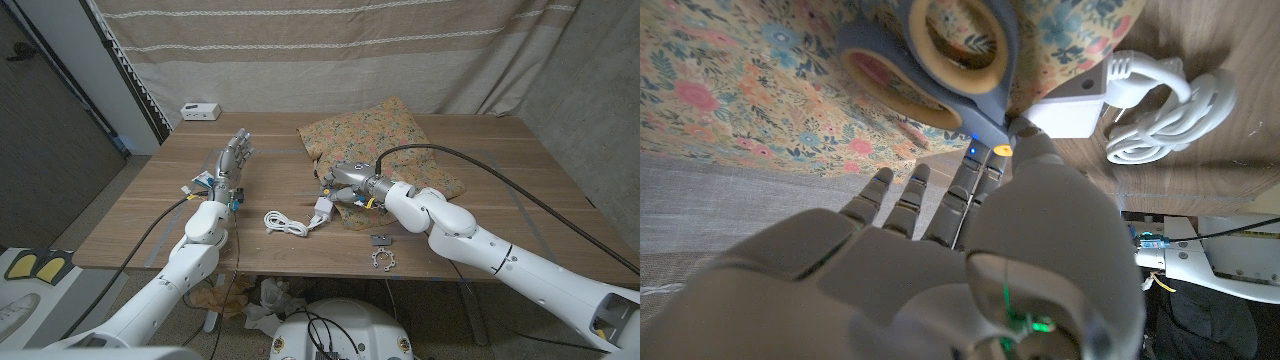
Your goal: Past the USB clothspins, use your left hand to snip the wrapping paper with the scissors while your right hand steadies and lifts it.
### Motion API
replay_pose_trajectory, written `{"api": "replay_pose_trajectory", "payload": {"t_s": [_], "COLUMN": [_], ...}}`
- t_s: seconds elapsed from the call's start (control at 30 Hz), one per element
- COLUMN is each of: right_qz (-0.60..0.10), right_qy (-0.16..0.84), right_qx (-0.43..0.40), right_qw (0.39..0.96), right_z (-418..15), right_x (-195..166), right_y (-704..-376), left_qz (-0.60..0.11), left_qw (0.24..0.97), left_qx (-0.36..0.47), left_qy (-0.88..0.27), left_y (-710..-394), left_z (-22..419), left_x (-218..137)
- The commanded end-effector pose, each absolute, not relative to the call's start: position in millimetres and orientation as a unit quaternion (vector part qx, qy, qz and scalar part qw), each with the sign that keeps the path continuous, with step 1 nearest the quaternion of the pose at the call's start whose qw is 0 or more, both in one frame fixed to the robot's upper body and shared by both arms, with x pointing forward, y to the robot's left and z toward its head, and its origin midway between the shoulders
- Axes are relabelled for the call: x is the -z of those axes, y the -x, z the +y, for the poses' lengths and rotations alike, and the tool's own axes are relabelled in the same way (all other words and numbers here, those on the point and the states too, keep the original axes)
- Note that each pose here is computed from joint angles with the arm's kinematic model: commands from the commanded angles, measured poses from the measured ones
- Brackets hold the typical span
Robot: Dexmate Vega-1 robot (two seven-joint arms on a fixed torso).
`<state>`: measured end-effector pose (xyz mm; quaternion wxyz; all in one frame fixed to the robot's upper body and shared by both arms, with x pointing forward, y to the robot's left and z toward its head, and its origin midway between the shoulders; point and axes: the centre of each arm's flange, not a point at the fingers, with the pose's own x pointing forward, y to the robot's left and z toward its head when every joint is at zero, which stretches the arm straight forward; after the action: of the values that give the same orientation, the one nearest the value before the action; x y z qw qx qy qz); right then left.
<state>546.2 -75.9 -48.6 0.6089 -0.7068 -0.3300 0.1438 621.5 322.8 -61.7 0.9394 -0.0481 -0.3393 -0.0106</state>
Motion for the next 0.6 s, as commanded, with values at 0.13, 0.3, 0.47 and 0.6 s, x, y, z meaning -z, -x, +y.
{"api": "replay_pose_trajectory", "payload": {"t_s": [0.13,0.3,0.47,0.6], "right_qz": [-0.378,-0.379,-0.378,-0.378], "right_qy": [0.674,0.671,0.67,0.67], "right_qx": [-0.115,-0.112,-0.115,-0.114], "right_qw": [0.625,0.627,0.628,0.628], "right_z": [-81.1,-80.9,-80.2,-79.8], "right_x": [54.9,54.8,53.9,51.7], "right_y": [-551.9,-552.3,-552.3,-551.8], "left_qz": [-0.34,-0.339,-0.339,-0.338], "left_qw": [0.939,0.939,0.939,0.94], "left_qx": [0.009,0.009,0.008,0.008], "left_qy": [0.05,0.051,0.051,0.051], "left_y": [-624.0,-623.7,-624.5,-624.6], "left_z": [323.4,324.3,325.0,325.5], "left_x": [61.9,61.8,62.2,62.3]}}
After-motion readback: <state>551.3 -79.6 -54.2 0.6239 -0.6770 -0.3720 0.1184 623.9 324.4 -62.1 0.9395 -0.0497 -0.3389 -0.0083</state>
